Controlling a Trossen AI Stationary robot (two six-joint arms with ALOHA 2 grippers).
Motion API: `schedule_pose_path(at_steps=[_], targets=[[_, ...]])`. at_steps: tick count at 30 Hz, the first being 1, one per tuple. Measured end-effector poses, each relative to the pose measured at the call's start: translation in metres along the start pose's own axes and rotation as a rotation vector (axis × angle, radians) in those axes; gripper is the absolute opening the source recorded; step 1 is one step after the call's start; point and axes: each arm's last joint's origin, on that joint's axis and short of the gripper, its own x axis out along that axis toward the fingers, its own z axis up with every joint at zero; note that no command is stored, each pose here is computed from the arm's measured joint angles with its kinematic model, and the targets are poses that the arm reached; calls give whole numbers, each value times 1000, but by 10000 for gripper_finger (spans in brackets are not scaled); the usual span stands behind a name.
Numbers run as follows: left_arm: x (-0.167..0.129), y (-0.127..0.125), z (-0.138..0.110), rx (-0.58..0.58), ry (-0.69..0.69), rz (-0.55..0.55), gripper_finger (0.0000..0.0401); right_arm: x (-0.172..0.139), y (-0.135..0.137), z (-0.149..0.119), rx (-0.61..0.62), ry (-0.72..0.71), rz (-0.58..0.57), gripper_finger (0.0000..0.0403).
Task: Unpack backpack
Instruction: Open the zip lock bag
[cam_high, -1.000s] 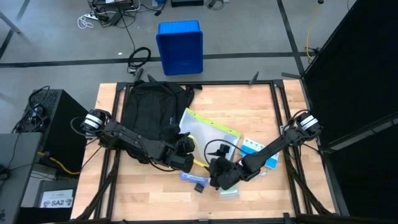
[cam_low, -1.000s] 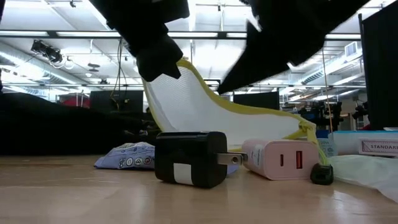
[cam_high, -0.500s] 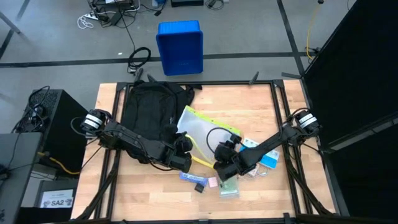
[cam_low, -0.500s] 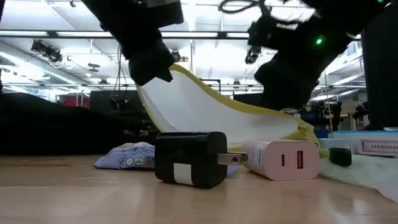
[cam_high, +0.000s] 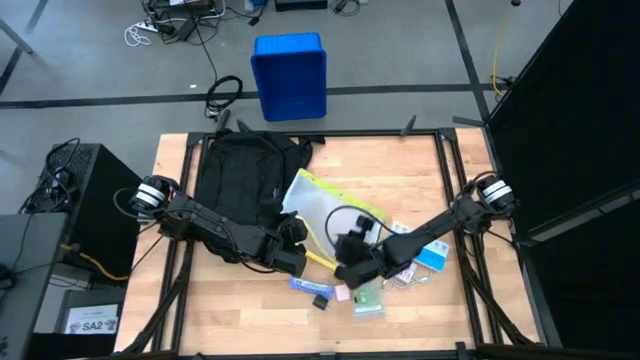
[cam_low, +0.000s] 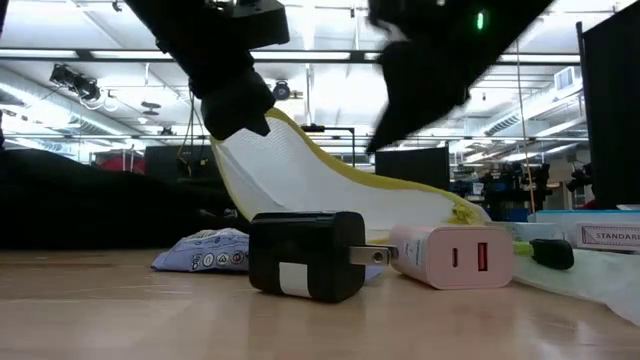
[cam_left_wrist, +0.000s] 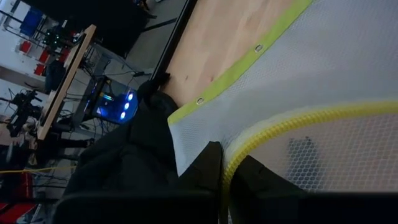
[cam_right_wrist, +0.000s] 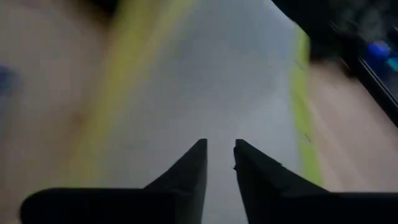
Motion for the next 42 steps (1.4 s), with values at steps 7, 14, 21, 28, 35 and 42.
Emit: schedule_pose_path(at_steps=[7, 14, 21, 28, 35, 42], targets=[[0, 0, 0, 0, 6, -11, 0, -22, 27, 10, -69, -107, 124, 194], [0, -1, 0, -2, 10, -21, 0, -13, 51, 5, -119, -68, 131, 278], [0, -1, 0, -2, 16, -32, 0, 9, 60, -3, -211, 118, -14, 268], [0, -1, -1, 3, 23, -42, 0, 7, 50, -4, -162, 210, -153, 222], [0, -1, -1, 5, 26, -47, 0, 6, 34, -5, -185, 285, -251, 69], [0, -1, -1, 4, 26, -48, 0, 18, 13, -1, -206, 305, -372, 6]])
